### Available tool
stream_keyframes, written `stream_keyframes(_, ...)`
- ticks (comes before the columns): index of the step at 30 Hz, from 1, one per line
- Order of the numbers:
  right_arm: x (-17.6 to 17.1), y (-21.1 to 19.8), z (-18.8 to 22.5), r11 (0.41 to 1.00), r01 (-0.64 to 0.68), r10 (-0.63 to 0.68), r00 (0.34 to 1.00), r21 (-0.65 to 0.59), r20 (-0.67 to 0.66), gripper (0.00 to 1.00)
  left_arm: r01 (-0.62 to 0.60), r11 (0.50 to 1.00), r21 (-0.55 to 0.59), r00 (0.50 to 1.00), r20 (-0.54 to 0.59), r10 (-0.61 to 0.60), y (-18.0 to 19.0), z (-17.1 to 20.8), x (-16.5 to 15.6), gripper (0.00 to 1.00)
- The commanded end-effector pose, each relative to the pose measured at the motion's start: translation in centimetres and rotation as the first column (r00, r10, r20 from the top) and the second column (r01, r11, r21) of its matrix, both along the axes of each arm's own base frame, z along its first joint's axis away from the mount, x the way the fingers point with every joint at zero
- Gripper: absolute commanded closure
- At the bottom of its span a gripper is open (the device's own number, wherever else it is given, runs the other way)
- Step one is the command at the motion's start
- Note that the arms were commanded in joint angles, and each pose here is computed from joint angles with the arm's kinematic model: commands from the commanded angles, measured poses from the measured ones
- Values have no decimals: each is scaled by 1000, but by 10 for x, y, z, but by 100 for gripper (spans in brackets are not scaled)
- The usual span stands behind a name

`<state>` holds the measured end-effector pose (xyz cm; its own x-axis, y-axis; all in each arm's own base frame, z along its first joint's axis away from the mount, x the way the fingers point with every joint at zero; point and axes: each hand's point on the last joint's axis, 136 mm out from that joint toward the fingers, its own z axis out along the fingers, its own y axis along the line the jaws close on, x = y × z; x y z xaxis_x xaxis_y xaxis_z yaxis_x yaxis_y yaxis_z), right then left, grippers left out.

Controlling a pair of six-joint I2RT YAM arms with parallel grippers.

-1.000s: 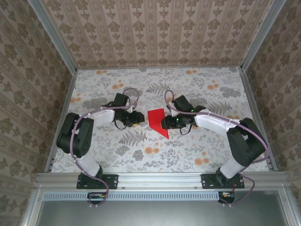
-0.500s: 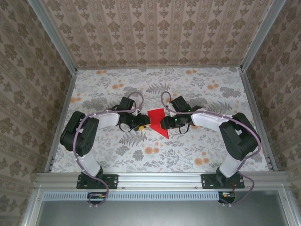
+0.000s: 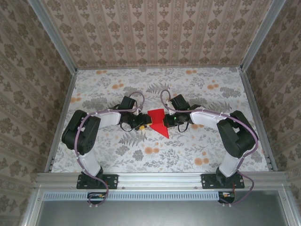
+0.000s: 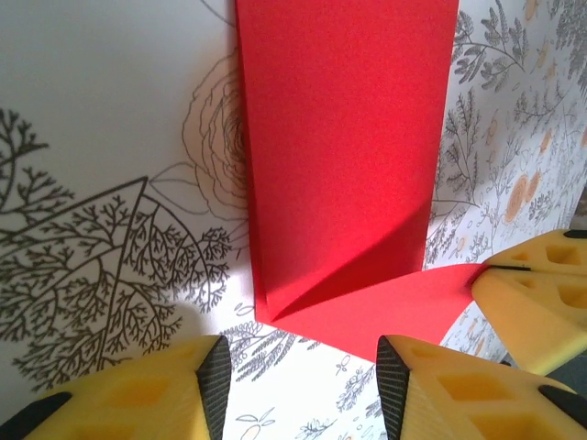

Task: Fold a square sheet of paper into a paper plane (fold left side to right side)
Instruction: Fourth fold the wing at the center of the table.

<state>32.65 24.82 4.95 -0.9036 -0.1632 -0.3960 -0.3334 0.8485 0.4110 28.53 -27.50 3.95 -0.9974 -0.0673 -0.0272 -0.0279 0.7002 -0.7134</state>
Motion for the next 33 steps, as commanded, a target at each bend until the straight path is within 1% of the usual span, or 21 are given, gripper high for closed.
stream_keyframes(1, 6, -7, 5, 999, 15, -15, 1000, -34, 22, 100, 5, 1000, -12, 1000, -3, -5, -9, 5, 4, 52)
stream_keyframes(6, 5, -6, 3, 1000, 15, -15, 1000, -28, 13, 100, 13, 1000, -18, 1000, -1, -13, -16, 5, 6, 52)
stream_keyframes(10, 4, -7, 2, 999, 17, -17, 1000, -35, 11, 100, 23, 999, -25, 1000, 7, -23, -23, 7, 9, 59)
stream_keyframes(11, 4, -8, 2, 999, 20, -20, 1000, -36, 13, 98, 22, 999, -29, 1000, 11, -21, -24, 9, 10, 62)
stream_keyframes(13, 5, -10, 7, 999, 27, -26, 999, -37, 28, 87, 24, 999, -38, 999, 25, -23, -27, 14, 12, 68)
stream_keyframes(15, 6, -14, 14, 998, 37, -35, 998, -46, 60, 73, 26, 999, -46, 999, 39, -25, -29, 20, 13, 74)
stream_keyframes(16, 6, -17, 19, 998, 44, -40, 996, -53, 80, 68, 26, 998, -48, 999, 42, -24, -30, 22, 14, 76)
stream_keyframes(19, 2, -29, 32, 994, 60, -47, 989, -90, 137, 57, 31, 998, -55, 998, 53, -28, -32, 29, 15, 78)
stream_keyframes(20, -1, -32, 36, 992, 63, -46, 987, -105, 156, 55, 30, 998, -57, 998, 57, -27, -33, 32, 16, 78)
stream_keyframes(23, -13, -35, 45, 988, 50, -18, 978, -149, 207, 54, 32, 997, -64, 997, 67, -28, -35, 38, 18, 79)
stream_keyframes(26, -28, -21, 47, 986, 1, 41, 970, -169, 241, 54, 34, 997, -70, 997, 77, -28, -37, 44, 20, 79)
stream_keyframes(29, -38, -6, 39, 978, -38, 93, 960, -205, 263, 55, 33, 997, -73, 996, 79, -27, -38, 47, 22, 79)
stream_keyframes(33, -41, 7, 21, 961, -71, 147, 951, -267, 274, 55, 28, 997, -78, 997, 79, -21, -40, 50, 24, 79)
